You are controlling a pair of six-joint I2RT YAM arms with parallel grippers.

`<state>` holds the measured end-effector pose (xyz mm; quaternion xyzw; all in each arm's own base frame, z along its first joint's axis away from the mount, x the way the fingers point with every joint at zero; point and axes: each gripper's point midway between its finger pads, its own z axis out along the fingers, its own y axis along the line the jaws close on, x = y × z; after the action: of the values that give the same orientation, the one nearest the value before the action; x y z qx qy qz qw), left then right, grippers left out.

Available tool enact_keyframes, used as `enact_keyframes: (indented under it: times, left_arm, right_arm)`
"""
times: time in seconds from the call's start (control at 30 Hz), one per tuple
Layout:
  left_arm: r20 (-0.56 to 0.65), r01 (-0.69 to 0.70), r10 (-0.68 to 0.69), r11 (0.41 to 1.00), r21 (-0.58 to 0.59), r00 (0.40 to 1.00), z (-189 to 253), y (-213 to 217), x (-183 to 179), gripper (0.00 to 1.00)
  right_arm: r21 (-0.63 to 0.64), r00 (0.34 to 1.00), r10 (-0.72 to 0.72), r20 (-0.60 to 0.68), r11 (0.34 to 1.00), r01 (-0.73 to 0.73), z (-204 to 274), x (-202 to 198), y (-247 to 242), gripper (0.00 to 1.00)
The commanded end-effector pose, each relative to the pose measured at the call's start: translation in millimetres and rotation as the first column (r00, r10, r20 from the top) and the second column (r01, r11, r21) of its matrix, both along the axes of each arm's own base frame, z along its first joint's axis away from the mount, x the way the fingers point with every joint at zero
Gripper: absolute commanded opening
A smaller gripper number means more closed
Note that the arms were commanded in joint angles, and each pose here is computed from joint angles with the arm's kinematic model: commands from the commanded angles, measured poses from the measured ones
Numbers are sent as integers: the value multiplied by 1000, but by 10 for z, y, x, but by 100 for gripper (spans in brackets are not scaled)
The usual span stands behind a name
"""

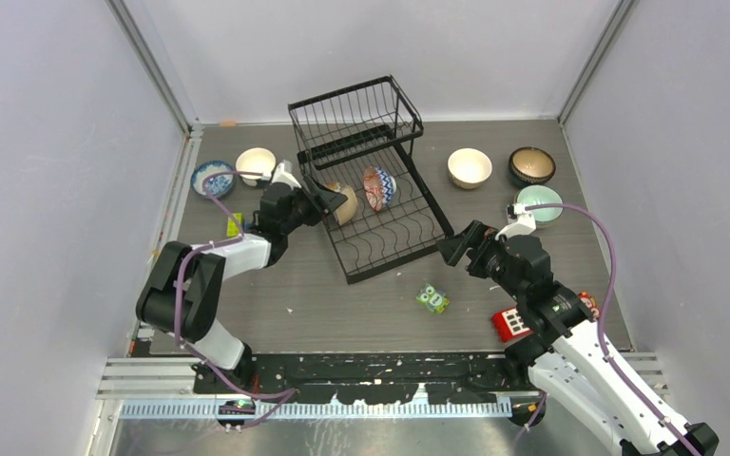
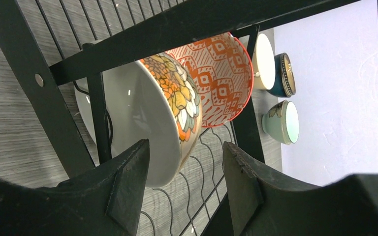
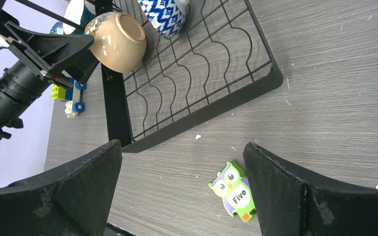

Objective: Unload the bowls from the dish rack
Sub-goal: Pick up the bowl from the dish rack.

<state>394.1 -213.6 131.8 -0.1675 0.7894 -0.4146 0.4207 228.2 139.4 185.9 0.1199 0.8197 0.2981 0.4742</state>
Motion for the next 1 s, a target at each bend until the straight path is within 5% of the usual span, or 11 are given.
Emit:
enact_keyframes:
  times: [0.0,0.97]
  left_arm:
    - [88,18,-15,999,-29,996,235,-53,120,57]
    - [134,89,-74,990,-109,988,137,-110,182,50]
  right_arm:
    - [-9,999,-1,34,1000,1,96,23,-10,96]
    - [-25,999,-4,37,1000,5,112,-1,-48,96]
